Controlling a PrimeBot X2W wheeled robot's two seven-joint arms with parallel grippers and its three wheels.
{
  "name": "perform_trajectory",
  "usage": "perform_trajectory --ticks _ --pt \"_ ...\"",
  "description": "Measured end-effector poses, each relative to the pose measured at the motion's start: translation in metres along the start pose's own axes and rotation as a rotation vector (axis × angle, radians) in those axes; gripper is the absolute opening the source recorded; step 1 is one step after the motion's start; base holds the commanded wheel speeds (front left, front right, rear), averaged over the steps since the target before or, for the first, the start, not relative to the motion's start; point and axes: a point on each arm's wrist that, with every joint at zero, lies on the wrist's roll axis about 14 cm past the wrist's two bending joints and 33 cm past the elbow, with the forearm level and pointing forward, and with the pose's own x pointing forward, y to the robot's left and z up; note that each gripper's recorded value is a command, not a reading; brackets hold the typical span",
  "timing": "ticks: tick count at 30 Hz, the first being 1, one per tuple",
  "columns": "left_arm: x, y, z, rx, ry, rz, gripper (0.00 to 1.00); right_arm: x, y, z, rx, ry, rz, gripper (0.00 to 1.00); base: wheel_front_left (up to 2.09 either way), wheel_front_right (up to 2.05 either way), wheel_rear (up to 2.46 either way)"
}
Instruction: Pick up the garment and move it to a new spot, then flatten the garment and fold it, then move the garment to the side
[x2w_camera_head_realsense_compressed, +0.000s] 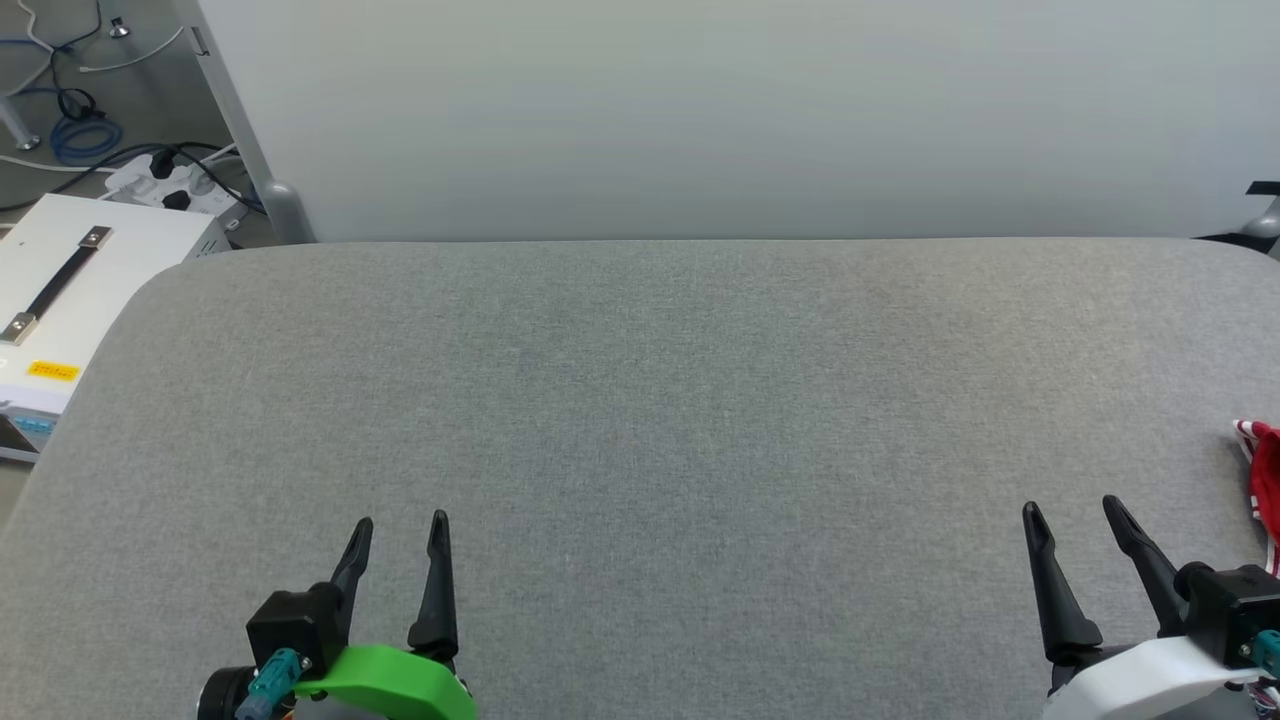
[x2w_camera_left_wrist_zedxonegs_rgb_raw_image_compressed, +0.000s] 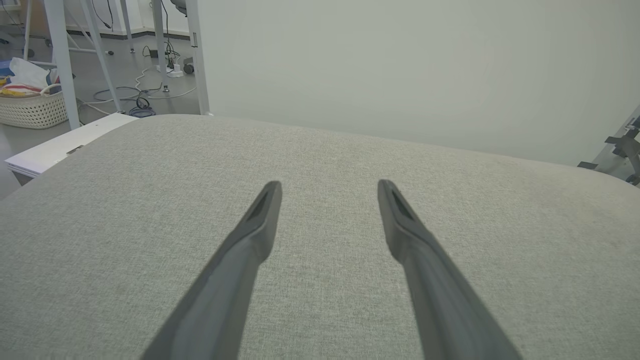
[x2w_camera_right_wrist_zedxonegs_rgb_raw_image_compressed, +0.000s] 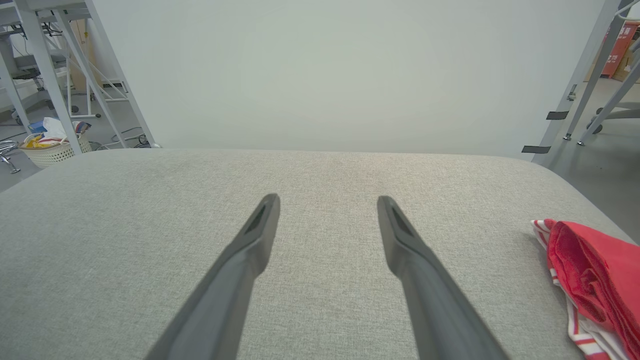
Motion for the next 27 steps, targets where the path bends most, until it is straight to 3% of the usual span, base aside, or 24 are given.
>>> perform_trajectory --ticks 16,17,27 --pt "-0.0028 0.0025 -0.0056 0.003 0.014 0.002 1.0 0.0022 0.0054 -0.0008 -0.007 0.007 0.018 1.0 0.0 0.0 0.0" --pt "-0.0028 0.0022 -0.0056 0.004 0.014 -0.001 0.0 0.0023 0.0053 -0.0009 -0.006 0.007 0.018 0.0 0.0 0.0 0.0" --pt "-0.0027 0.0011 -0.006 0.004 0.017 -0.005 0.0 0.0022 0.0052 -0.0018 -0.007 0.01 0.018 0.0 0.0 0.0 0.0"
